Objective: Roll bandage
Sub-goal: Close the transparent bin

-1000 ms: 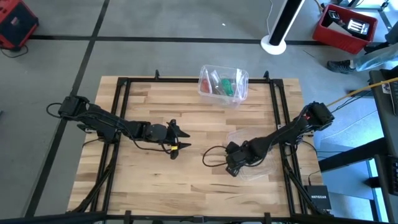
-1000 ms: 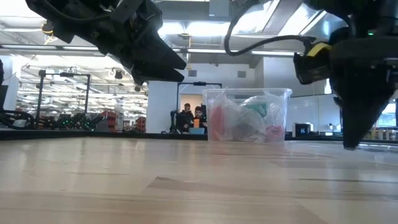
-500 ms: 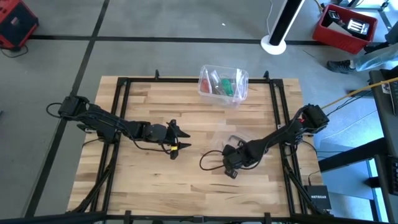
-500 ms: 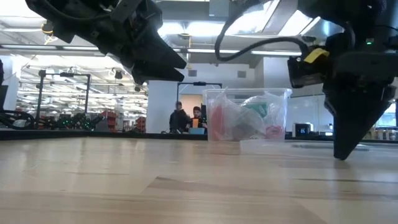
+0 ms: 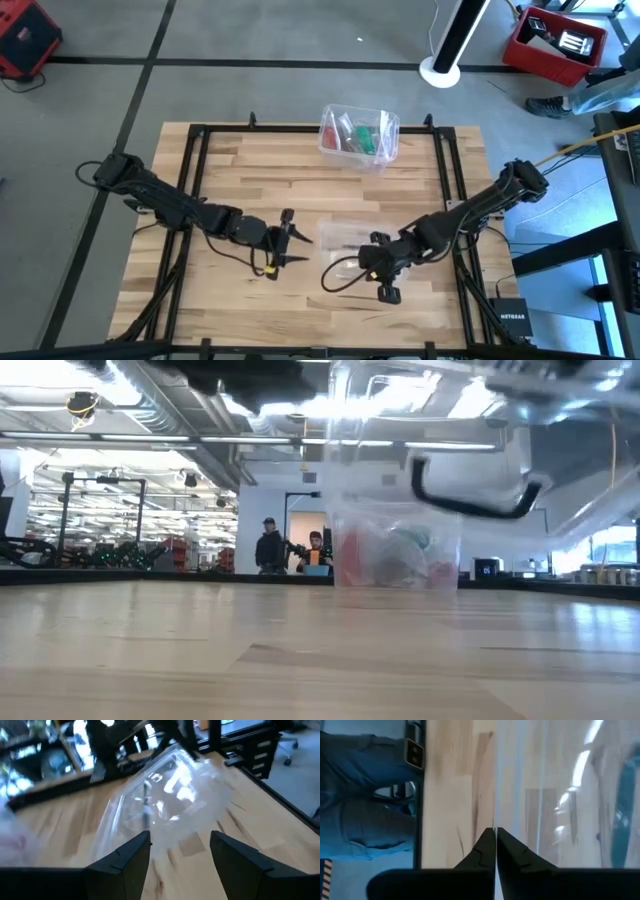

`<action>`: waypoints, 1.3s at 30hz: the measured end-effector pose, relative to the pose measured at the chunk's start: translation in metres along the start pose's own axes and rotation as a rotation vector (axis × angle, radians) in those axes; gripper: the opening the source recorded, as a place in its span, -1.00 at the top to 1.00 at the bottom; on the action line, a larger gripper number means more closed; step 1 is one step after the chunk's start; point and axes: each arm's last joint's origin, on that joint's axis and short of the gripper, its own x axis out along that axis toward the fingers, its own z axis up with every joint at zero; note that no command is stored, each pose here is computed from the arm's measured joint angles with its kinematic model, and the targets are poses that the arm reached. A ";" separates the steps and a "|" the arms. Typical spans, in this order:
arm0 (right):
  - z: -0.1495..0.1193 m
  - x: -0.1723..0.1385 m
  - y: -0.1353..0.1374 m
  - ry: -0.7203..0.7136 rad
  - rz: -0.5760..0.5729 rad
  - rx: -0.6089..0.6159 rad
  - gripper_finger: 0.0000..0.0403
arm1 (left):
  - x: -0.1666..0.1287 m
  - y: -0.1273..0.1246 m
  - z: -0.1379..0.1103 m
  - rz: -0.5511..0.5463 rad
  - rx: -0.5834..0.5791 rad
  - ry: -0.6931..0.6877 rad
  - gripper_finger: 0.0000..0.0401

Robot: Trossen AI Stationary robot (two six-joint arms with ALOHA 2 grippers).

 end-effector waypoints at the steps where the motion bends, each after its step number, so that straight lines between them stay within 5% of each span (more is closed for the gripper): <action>1: 0.002 -0.004 0.002 -0.009 0.008 -0.004 0.99 | -0.001 -0.003 0.003 -0.006 0.034 -0.009 0.01; 14: 0.015 -0.019 0.011 -0.079 0.068 -0.030 0.99 | -0.002 -0.011 0.010 0.085 0.169 -0.027 0.01; 24: 0.022 -0.020 0.014 -0.143 0.112 -0.071 1.00 | 0.005 -0.012 0.006 0.042 0.192 -0.035 0.13; 39: 0.017 -0.019 0.005 -0.100 -0.010 -0.043 1.00 | 0.005 -0.020 -0.001 0.012 0.199 0.023 0.19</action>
